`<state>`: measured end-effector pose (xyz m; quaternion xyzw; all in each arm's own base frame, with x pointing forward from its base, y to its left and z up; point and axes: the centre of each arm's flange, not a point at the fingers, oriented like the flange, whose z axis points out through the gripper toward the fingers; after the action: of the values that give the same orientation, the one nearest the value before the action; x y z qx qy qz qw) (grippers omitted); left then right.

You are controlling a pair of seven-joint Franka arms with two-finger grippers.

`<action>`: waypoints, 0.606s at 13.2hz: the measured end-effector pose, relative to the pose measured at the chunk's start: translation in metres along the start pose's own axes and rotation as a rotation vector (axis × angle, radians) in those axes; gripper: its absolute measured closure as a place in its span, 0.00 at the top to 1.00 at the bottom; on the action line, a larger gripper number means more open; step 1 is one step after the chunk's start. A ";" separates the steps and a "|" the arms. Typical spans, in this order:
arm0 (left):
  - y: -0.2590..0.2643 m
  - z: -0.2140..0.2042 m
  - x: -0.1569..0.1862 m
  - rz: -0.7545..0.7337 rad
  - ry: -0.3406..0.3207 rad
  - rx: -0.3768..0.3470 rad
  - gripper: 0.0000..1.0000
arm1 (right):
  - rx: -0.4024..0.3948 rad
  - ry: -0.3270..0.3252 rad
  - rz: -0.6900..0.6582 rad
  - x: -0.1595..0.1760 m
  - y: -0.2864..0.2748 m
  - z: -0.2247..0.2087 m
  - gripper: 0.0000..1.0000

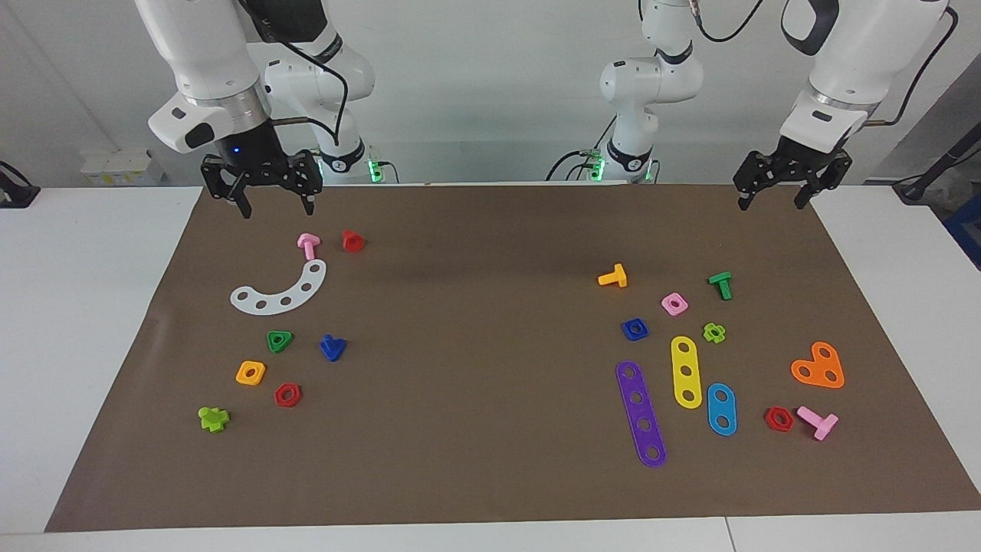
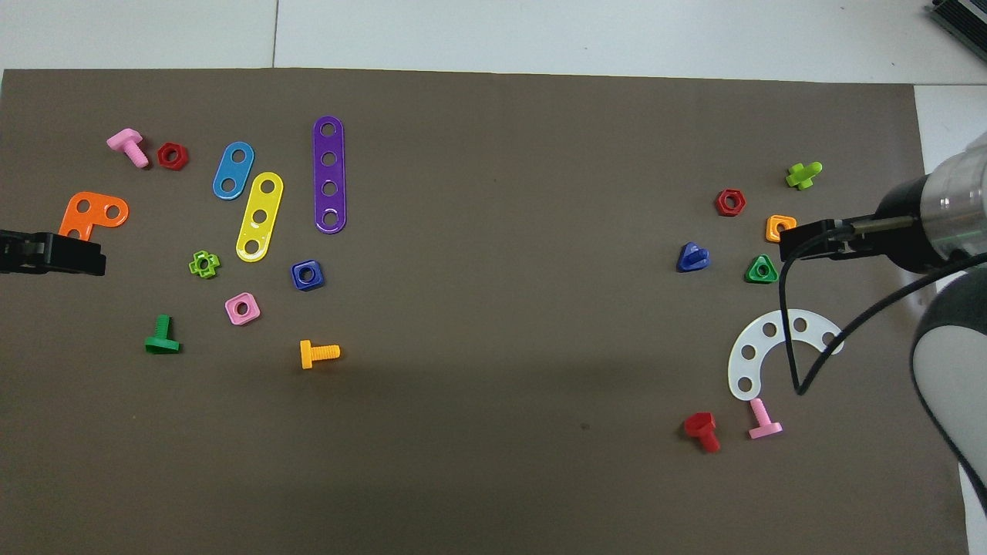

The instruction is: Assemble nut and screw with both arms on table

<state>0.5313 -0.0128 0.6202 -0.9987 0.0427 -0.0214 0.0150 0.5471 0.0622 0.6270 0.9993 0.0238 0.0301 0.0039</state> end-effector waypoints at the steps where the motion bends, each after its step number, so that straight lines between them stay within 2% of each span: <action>1: 0.000 0.000 0.000 0.000 0.000 0.000 1.00 | 0.000 0.000 0.000 0.000 0.000 0.000 1.00; 6: 0.001 0.002 0.001 0.001 0.007 -0.003 1.00 | 0.000 0.001 0.011 0.000 0.006 0.000 1.00; 8: 0.006 0.017 0.004 0.002 0.009 -0.029 1.00 | -0.001 -0.001 0.014 0.000 0.008 0.000 1.00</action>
<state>0.5351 -0.0185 0.6037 -0.9987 0.0443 -0.0253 0.0005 0.5474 0.0545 0.6275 0.9994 0.0168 0.0298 0.0040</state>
